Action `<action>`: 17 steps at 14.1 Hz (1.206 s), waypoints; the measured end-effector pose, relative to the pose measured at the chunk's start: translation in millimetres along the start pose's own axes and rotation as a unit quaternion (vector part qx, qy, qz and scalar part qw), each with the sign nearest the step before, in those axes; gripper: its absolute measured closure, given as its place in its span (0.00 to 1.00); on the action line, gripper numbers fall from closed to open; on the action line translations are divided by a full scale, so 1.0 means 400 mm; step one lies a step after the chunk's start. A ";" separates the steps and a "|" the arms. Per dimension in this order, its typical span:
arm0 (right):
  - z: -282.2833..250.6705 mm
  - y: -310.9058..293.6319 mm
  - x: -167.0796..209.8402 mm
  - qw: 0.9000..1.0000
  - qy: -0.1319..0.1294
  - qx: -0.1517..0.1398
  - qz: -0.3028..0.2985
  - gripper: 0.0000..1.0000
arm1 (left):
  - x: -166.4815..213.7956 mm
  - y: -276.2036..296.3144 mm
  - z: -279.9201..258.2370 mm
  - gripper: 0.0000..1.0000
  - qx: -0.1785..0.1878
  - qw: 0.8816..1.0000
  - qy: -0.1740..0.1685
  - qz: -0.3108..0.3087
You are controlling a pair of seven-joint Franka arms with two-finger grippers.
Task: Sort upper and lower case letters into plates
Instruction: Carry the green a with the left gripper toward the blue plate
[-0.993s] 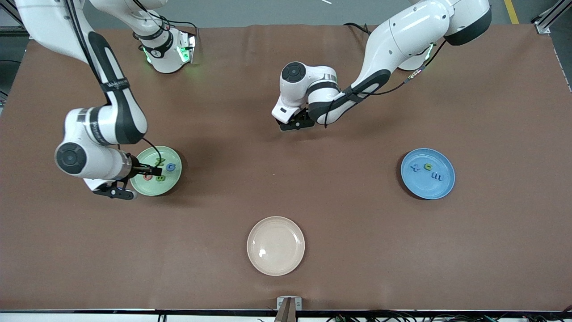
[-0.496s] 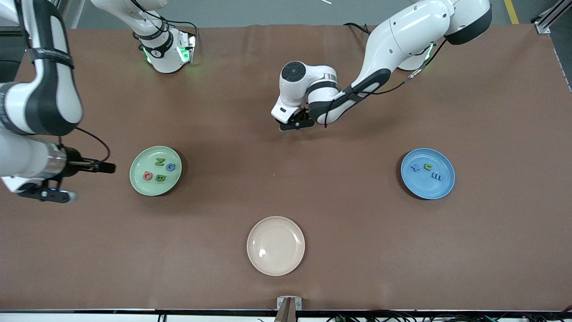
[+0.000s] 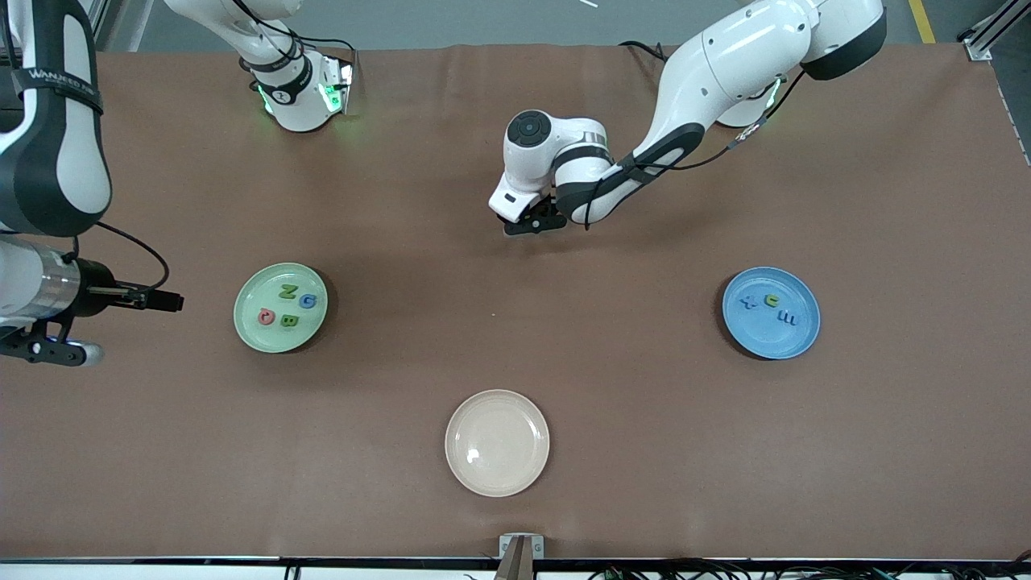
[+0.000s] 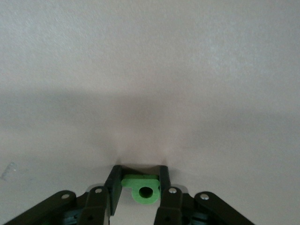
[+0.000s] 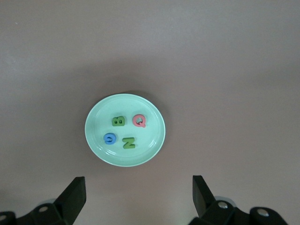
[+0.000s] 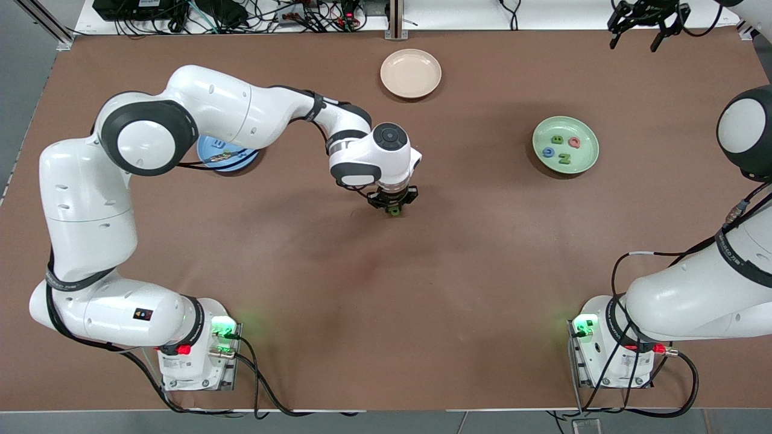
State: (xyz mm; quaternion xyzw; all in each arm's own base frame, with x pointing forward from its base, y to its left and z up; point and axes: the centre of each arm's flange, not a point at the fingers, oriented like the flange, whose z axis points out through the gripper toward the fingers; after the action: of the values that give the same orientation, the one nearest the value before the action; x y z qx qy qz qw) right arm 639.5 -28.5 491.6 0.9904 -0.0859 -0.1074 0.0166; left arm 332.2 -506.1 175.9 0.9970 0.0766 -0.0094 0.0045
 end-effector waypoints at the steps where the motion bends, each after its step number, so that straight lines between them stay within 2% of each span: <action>1: -0.028 0.001 -0.007 1.000 0.001 -0.005 0.000 0.00 | 0.009 0.001 -0.018 0.63 0.003 1.000 0.006 -0.002; 5: -0.068 0.001 -0.020 1.000 0.000 -0.007 -0.001 0.00 | 0.068 -0.020 -0.174 0.63 0.010 1.000 0.018 -0.004; 11: -0.082 -0.006 -0.033 1.000 -0.006 -0.007 -0.004 0.00 | 0.259 -0.177 -0.340 0.63 0.021 0.999 0.006 0.043; 14: -0.128 -0.010 -0.063 1.000 0.008 0.010 -0.006 0.00 | 0.355 -0.304 -0.410 0.63 0.046 0.995 -0.016 0.090; 17: -0.164 -0.003 -0.122 0.999 0.035 0.023 -0.007 0.00 | 0.458 -0.462 -0.462 0.63 0.070 0.990 -0.034 0.121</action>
State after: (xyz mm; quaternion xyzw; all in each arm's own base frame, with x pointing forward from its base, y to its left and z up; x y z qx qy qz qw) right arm 606.8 -17.9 565.8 0.9942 -0.0811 -0.0711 -0.0039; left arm 488.4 -293.7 355.9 0.9959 -0.0456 -0.0481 -0.0613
